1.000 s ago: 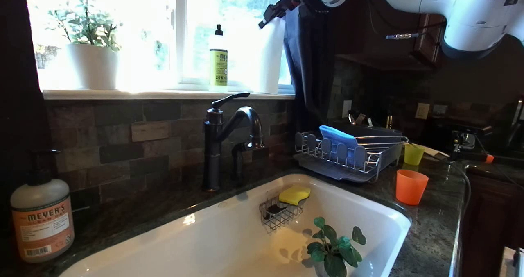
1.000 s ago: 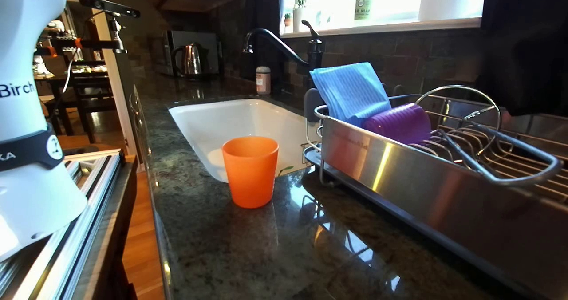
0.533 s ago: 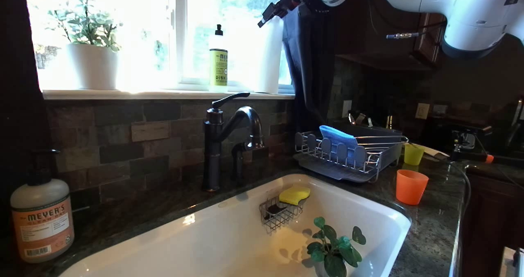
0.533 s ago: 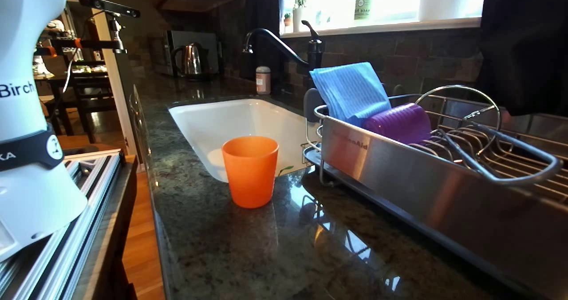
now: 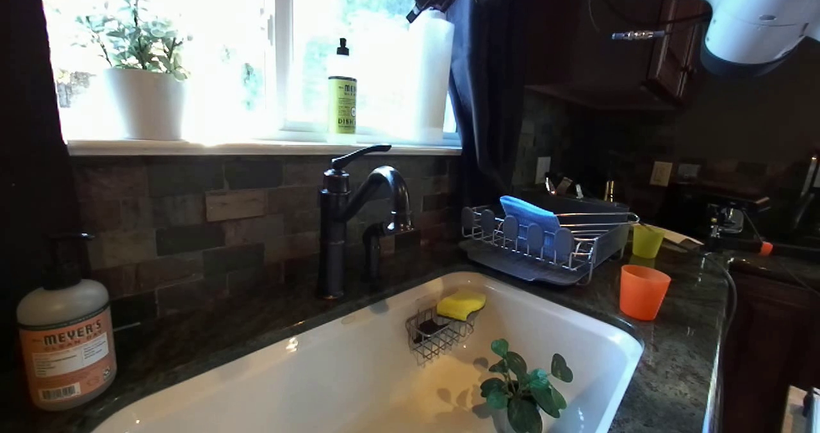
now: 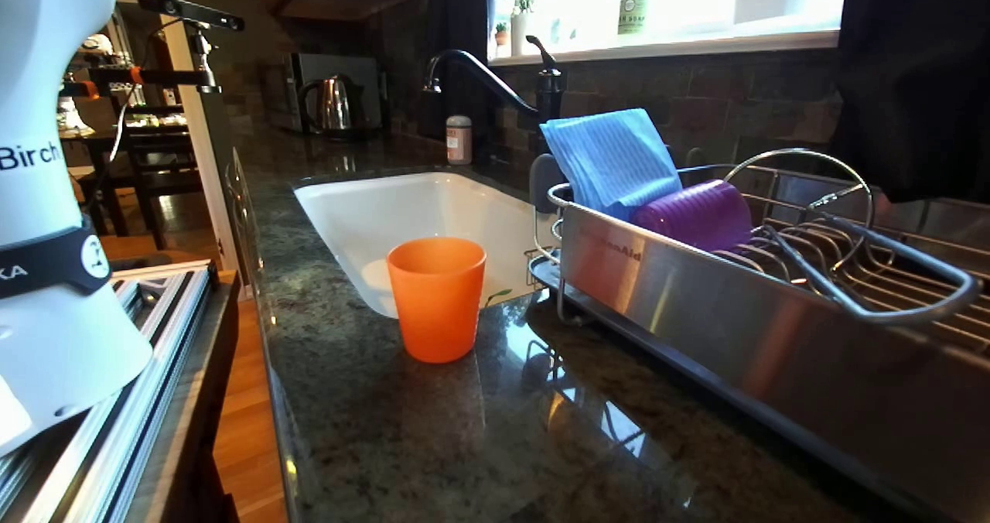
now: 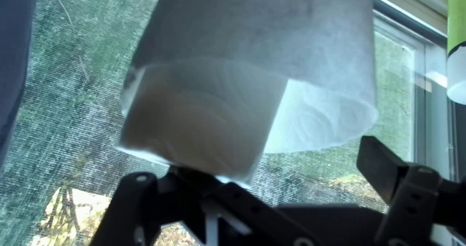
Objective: Put the paper towel on the window sill
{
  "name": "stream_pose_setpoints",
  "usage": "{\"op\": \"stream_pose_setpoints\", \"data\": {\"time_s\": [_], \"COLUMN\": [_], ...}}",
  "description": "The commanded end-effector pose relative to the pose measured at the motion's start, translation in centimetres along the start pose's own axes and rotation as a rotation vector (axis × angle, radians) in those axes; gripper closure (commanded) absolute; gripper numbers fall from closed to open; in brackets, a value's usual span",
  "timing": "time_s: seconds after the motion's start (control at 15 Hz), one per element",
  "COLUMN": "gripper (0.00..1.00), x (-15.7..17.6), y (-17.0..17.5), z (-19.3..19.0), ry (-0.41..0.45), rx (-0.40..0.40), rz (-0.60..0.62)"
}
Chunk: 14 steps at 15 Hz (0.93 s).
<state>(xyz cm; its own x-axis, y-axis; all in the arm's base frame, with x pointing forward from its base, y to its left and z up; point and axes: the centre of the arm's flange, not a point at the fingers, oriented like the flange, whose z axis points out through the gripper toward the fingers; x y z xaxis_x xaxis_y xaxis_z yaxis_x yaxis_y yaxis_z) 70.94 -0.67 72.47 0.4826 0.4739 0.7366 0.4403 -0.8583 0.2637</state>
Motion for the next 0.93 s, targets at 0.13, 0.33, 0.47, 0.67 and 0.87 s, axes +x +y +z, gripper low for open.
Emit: {"op": "stream_pose_setpoints", "data": {"time_s": [0.13,0.33,0.47,0.67,0.87], "gripper": [0.00,0.00,0.00,0.00,0.00], "x": [2.5,2.0,1.4,0.7,-0.2], "y": [1.2,1.9,2.3,2.9,3.3], "z": [0.4,1.2,1.8,2.9,4.1], "ry": [-0.034,-0.036,-0.037,-0.038,-0.058], "rx": [-0.010,-0.014,-0.015,-0.016,0.015], "rz": [-0.012,-0.003,0.003,0.008,0.028]}}
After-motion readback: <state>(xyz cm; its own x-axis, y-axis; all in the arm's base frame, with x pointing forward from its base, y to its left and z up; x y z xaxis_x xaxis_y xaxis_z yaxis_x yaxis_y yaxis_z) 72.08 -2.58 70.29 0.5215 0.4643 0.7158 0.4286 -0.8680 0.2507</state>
